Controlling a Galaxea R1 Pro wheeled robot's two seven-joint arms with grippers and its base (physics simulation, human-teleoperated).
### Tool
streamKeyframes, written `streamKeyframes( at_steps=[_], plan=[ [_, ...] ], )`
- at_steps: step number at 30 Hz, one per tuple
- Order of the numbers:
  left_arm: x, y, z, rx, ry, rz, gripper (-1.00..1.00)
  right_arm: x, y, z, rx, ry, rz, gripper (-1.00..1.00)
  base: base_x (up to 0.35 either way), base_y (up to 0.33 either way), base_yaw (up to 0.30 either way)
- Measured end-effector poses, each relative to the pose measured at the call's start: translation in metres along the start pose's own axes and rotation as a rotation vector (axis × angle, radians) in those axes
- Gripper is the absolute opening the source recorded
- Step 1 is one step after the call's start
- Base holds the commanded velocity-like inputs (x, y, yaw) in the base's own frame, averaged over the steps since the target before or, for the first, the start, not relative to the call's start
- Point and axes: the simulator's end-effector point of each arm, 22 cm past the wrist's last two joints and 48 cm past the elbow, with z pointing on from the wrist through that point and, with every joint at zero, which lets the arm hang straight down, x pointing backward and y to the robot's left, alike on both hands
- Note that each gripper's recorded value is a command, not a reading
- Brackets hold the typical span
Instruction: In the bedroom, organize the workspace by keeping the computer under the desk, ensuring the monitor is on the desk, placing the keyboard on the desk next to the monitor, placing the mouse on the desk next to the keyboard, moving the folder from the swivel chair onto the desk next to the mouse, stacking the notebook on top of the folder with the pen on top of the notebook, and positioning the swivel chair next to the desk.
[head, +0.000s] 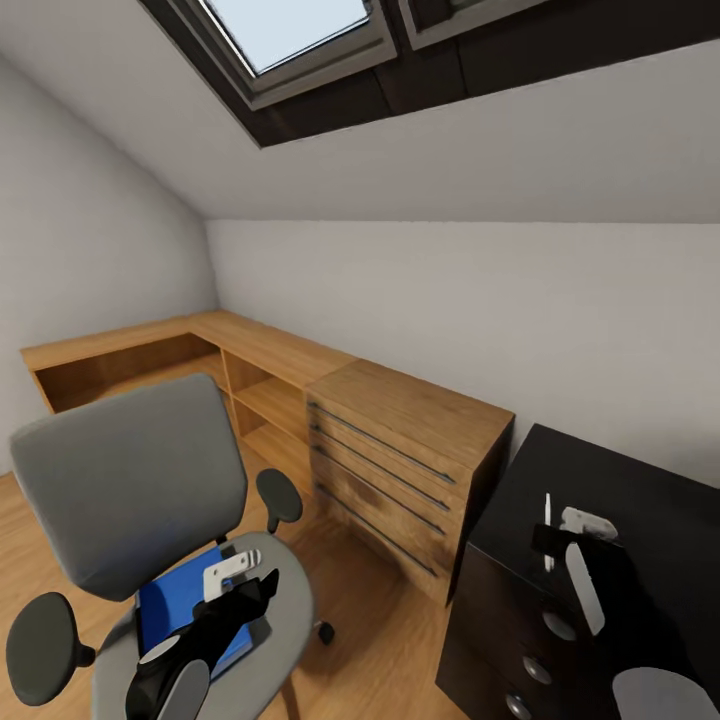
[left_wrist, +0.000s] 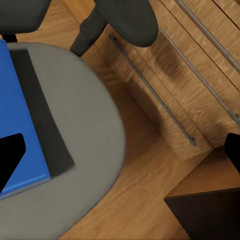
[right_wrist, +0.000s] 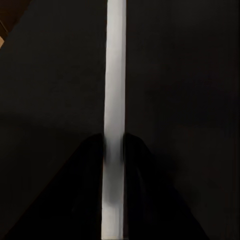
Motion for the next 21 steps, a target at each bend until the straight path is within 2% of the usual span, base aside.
streamKeyframes(
  at_steps=[5, 10, 21],
  plan=[
    [0.007, -0.009, 0.000, 0.018, 0.012, 0.016, 1.00, -0.003, -0.016, 0.029, 0.029, 0.052, 0.019, -1.00, 0.000, 0.000, 0.000],
    [0.013, -0.019, -0.001, 0.036, 0.022, 0.031, 1.00, -0.001, -0.018, 0.047, 0.042, 0.044, 0.029, -1.00, 0.000, 0.000, 0.000],
    [0.015, -0.023, -0.002, 0.044, 0.025, 0.037, 1.00, -0.005, -0.008, 0.053, 0.038, 0.039, 0.026, -1.00, 0.044, 0.000, 0.000]
  ],
)
